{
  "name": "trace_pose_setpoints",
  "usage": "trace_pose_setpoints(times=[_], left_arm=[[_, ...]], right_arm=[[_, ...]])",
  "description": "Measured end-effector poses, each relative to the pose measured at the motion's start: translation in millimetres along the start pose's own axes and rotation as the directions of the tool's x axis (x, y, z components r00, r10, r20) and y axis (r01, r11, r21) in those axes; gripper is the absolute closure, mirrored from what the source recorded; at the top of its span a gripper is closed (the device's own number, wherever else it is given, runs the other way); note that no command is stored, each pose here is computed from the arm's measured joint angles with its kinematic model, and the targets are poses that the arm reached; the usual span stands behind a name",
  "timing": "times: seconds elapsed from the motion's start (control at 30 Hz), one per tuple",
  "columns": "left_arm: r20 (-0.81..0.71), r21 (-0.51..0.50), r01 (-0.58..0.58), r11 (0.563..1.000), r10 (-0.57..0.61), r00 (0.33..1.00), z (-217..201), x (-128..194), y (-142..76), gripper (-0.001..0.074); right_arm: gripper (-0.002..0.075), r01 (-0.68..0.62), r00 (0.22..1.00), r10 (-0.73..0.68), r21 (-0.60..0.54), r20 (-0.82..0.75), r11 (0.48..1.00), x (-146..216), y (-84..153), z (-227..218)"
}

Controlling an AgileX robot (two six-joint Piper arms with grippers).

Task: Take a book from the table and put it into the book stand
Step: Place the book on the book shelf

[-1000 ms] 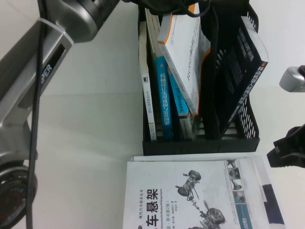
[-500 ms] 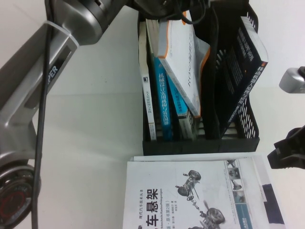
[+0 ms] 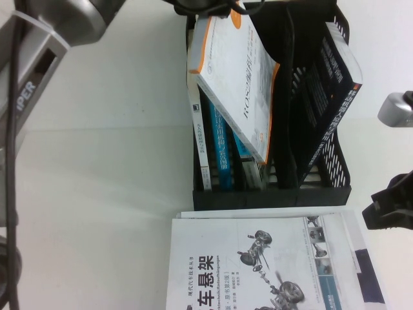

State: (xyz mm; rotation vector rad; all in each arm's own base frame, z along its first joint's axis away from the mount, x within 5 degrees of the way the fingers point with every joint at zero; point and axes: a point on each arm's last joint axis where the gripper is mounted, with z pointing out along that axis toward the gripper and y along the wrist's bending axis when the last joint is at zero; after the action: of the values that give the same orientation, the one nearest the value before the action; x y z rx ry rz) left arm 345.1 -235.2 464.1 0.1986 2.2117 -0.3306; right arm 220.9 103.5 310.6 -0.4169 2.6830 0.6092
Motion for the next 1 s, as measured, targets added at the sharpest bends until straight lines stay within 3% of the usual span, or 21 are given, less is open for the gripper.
trace_pose_setpoints(times=[0.3,0.63,0.83,0.9,1.0], left_arm=[[0.011,0.019,-0.015,1.000,0.015,1.000,-2,-1,-2,0.0633],[-0.049,0.014,-0.030,0.999,0.030,0.998,56,16,-11,0.0633],[-0.025,0.025,-0.030,0.999,0.031,0.999,64,16,-13,0.0626],[-0.006,0.022,-0.036,0.999,0.036,0.999,64,15,-13,0.0578],[0.072,-0.015,-0.047,0.999,0.048,0.996,57,5,-9,0.0420]], right_arm=[[0.0729,0.001,1.000,-0.001,0.000,-0.002,1.000,0,0,0],[0.0729,0.000,1.000,0.000,-0.001,-0.002,1.000,0,0,0],[0.0729,0.000,1.000,0.000,-0.002,-0.002,1.000,0,0,0],[0.0729,-0.001,1.000,0.001,-0.004,-0.002,1.000,0,0,0],[0.0729,-0.001,1.000,0.001,-0.004,-0.002,1.000,0,0,0]])
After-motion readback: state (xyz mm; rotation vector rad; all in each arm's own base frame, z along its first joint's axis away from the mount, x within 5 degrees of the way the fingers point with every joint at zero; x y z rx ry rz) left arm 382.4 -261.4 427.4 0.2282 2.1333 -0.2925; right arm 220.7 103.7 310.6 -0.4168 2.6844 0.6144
